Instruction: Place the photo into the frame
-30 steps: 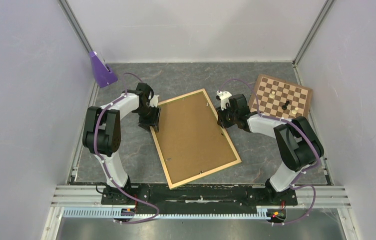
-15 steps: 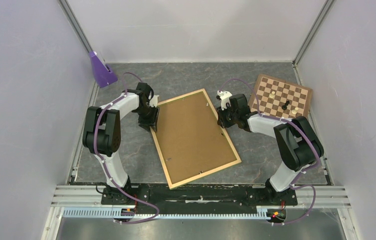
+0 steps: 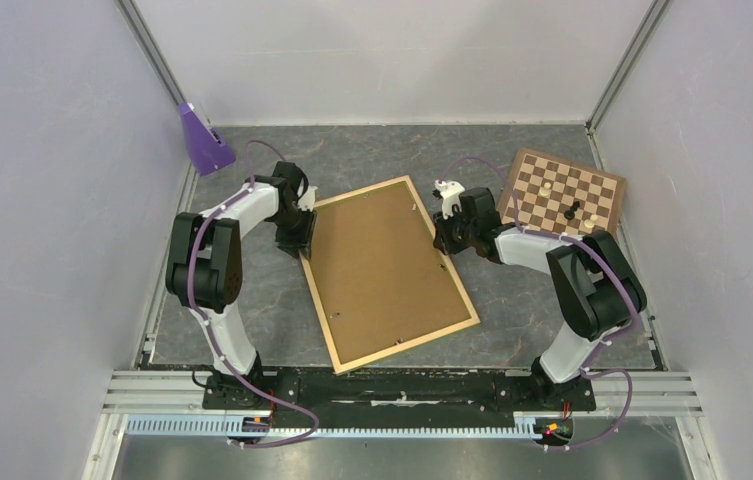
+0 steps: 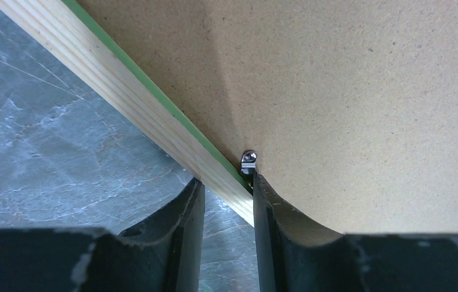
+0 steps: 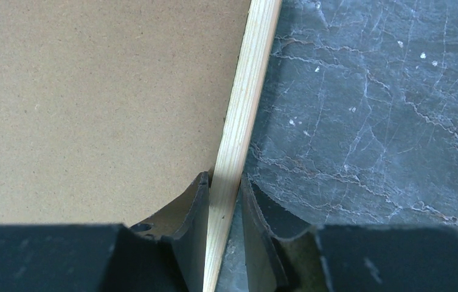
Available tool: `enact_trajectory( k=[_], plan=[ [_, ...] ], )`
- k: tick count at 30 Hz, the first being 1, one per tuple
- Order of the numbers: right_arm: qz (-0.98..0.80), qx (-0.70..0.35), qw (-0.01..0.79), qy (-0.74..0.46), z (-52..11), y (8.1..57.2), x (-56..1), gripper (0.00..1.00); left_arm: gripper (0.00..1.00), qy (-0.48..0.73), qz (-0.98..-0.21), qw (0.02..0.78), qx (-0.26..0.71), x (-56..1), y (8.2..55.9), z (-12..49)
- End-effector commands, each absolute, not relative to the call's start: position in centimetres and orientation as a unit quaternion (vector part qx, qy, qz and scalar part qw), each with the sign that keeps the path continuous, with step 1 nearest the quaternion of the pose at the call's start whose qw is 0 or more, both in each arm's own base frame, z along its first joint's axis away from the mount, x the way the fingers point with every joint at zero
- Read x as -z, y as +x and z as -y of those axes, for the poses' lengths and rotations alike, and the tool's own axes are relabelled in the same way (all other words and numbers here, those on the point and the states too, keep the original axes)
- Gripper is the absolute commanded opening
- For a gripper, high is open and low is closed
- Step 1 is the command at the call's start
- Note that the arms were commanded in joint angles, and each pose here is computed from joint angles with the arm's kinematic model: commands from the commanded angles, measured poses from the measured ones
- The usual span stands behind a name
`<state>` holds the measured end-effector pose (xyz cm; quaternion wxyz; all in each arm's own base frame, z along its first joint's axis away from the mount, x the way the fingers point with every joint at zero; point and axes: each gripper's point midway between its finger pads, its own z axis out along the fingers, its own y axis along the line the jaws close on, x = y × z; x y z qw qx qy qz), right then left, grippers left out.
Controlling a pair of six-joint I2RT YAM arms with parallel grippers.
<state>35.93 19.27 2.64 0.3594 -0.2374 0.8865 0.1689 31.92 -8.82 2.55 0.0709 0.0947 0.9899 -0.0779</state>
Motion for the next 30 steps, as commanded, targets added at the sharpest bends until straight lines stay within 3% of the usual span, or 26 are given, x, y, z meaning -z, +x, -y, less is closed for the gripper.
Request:
enact_trajectory(
  k=[1,8,15,30],
  plan=[
    [-0.891,-0.171,0.342,-0.244,-19.5,35.5,-1.4,0.25,0.38,0.129,-0.981,0.117,0.080,-4.3,34.3,9.3],
    [-0.891,-0.172,0.341,-0.245,-19.6,35.4,-1.4,0.25,0.52,0.099,-0.984,0.094,0.114,-3.4,33.7,10.6],
    [-0.891,-0.173,0.341,-0.244,-19.5,35.5,-1.4,0.25,0.54,0.103,-0.985,0.099,0.093,-3.2,34.0,9.8],
    [-0.891,-0.175,0.339,-0.244,-19.5,35.4,-1.2,0.25,0.30,0.118,-0.984,0.115,0.071,-2.7,35.0,9.0]
  ],
)
